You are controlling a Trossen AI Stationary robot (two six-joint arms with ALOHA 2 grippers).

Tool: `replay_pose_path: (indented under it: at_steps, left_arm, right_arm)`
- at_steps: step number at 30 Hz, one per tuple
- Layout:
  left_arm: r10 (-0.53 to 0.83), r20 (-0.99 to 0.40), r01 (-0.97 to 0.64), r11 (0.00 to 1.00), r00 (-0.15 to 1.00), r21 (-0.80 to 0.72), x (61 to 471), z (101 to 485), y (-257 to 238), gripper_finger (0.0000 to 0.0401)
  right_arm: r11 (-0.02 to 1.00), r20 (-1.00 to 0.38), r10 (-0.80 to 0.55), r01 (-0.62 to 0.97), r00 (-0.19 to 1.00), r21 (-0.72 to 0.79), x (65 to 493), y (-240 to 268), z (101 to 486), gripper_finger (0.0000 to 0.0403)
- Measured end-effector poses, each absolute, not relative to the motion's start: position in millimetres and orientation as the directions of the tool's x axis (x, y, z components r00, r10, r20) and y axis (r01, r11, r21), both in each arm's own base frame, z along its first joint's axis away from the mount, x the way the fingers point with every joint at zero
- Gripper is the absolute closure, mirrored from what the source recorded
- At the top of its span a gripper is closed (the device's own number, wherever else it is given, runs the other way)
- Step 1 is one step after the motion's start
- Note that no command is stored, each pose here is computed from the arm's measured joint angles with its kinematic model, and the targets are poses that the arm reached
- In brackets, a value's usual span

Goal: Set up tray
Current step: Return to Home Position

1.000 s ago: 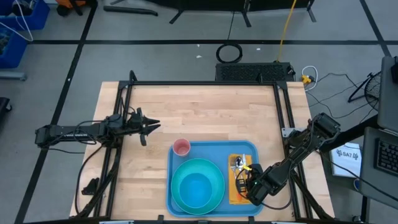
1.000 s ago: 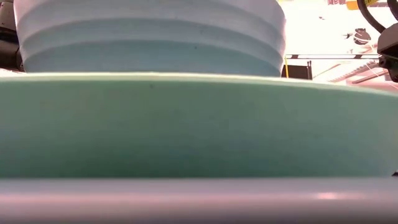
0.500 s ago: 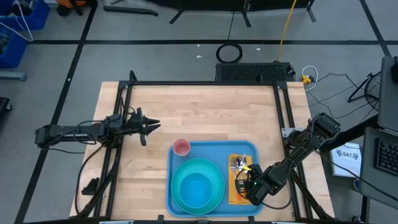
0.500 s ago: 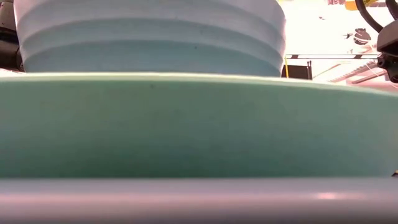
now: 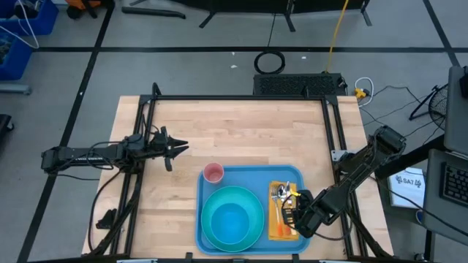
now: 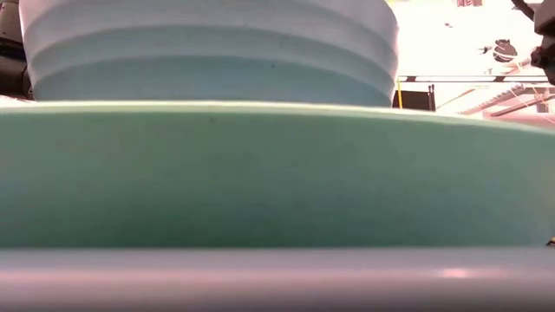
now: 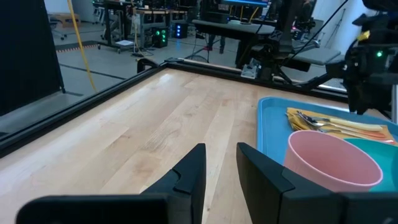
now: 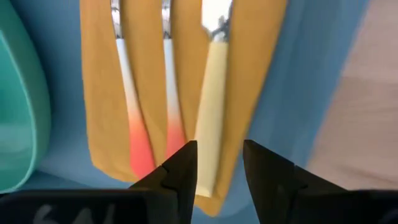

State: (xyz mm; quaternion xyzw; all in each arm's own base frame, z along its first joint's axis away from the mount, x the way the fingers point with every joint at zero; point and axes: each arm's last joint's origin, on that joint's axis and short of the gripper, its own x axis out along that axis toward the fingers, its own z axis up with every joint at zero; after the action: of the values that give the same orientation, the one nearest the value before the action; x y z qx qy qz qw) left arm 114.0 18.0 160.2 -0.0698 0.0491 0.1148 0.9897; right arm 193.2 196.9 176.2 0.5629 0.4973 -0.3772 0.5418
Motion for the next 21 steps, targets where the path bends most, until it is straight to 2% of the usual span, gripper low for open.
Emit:
replay_pose_path:
  at_steps: [3, 5, 10, 14, 17, 21]
  left_arm:
    - [0.22, -0.114, -0.234, 0.964, 0.969, -0.127, 114.0, 160.2, 18.0, 0.0308]
    - [0.22, -0.115, -0.234, 0.964, 0.969, -0.127, 114.0, 160.1, 18.0, 0.0308]
    - [0.22, -0.114, -0.234, 0.964, 0.969, -0.127, 114.0, 160.1, 18.0, 0.0308]
    - [0.22, -0.114, -0.234, 0.964, 0.969, -0.127, 114.0, 160.2, 18.0, 0.0308]
    - [0.22, -0.114, -0.234, 0.964, 0.969, -0.127, 114.0, 160.2, 18.0, 0.0308]
    - [0.22, -0.114, -0.234, 0.964, 0.969, -0.127, 114.0, 160.1, 18.0, 0.0308]
  right_arm:
    - [0.123, -0.968, 0.138, 0.967, 0.208, 0.225, 185.9, 189.5, 187.0, 0.0285]
    - [0.184, -0.968, 0.13, 0.954, 0.214, 0.236, 180.3, 182.7, 197.4, 0.0285]
    - [0.412, -0.936, -0.04, 0.859, 0.35, 0.304, 168.3, 152.6, 226.1, 0.0285]
    - [0.619, -0.874, -0.205, 0.75, 0.441, 0.233, 152.4, 123.1, 249.1, 0.0285]
    - [0.759, -0.753, -0.366, 0.643, 0.547, 0.098, 136.1, 102.2, 266.8, 0.0285]
    - [0.837, -0.458, -0.513, 0.542, 0.726, -0.078, 115.2, 81.7, 285.8, 0.0285]
